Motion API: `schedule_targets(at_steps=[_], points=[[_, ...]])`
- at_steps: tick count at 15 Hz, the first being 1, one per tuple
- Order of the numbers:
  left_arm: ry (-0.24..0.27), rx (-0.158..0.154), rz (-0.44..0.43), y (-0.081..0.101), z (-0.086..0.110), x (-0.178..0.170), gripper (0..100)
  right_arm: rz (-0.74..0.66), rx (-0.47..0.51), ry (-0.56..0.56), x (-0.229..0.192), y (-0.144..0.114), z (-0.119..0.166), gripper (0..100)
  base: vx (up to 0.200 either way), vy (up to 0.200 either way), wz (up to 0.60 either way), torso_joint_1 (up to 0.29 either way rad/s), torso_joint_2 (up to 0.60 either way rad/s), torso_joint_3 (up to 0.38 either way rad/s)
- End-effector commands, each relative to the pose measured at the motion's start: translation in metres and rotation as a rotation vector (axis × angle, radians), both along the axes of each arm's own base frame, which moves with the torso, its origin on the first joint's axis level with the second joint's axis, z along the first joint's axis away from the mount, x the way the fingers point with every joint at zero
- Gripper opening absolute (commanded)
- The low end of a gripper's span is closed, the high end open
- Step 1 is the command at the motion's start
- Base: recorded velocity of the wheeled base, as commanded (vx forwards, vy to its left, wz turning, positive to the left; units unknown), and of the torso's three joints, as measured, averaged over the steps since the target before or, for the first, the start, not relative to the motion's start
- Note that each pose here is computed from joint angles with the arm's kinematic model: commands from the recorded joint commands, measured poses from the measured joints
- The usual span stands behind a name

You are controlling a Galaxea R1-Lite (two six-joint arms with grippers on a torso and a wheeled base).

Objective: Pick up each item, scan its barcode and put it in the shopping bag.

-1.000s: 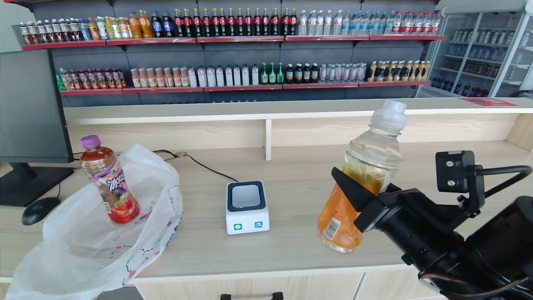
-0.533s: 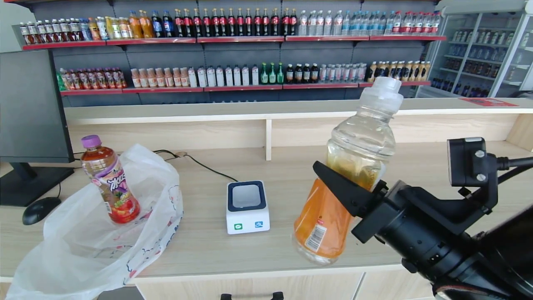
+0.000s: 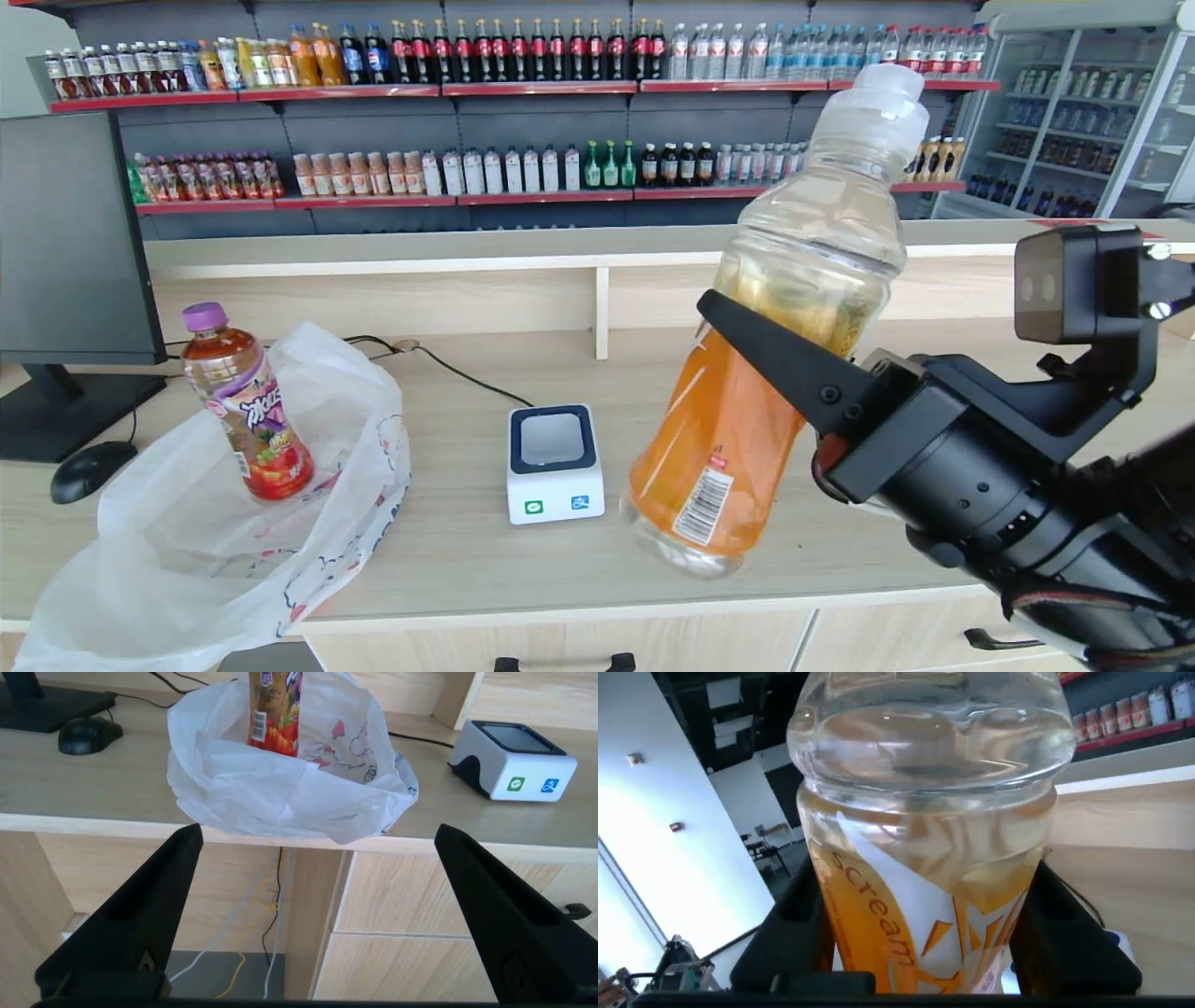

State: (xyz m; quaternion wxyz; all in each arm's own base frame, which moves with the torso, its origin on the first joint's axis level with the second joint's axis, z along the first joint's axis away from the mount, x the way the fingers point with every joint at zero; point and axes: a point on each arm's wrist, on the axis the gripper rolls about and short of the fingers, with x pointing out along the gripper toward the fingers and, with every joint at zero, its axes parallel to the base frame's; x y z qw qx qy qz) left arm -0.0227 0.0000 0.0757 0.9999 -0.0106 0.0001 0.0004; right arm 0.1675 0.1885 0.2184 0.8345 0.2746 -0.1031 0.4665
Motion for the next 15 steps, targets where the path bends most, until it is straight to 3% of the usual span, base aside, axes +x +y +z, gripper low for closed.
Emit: schedule_targets(at_steps=[1,6,10,15], points=[[0.000,0.000,0.001,0.000,0.000,0.000,100,0.058,0.007,-0.033,0.003,-0.001,0.007,0,0.000,0.000,0.00,0.000,0.00,0.000],[0.000,0.000,0.001,0.000,0.000,0.000,100,0.238,-0.056,-0.129,0.014,-0.009,0.013,0,0.000,0.000,0.00,0.000,0.00,0.000],[0.000,0.000,0.001,0.000,0.000,0.000,100,0.256,-0.075,-0.097,0.017,-0.016,0.007,0,0.000,0.000,0.00,0.000,0.00,0.000],[0.000,0.000,0.001,0.000,0.000,0.000,100,0.259,-0.021,-0.086,0.031,-0.022,0.020,0,0.000,0.000,0.00,0.000,0.00,0.000]])
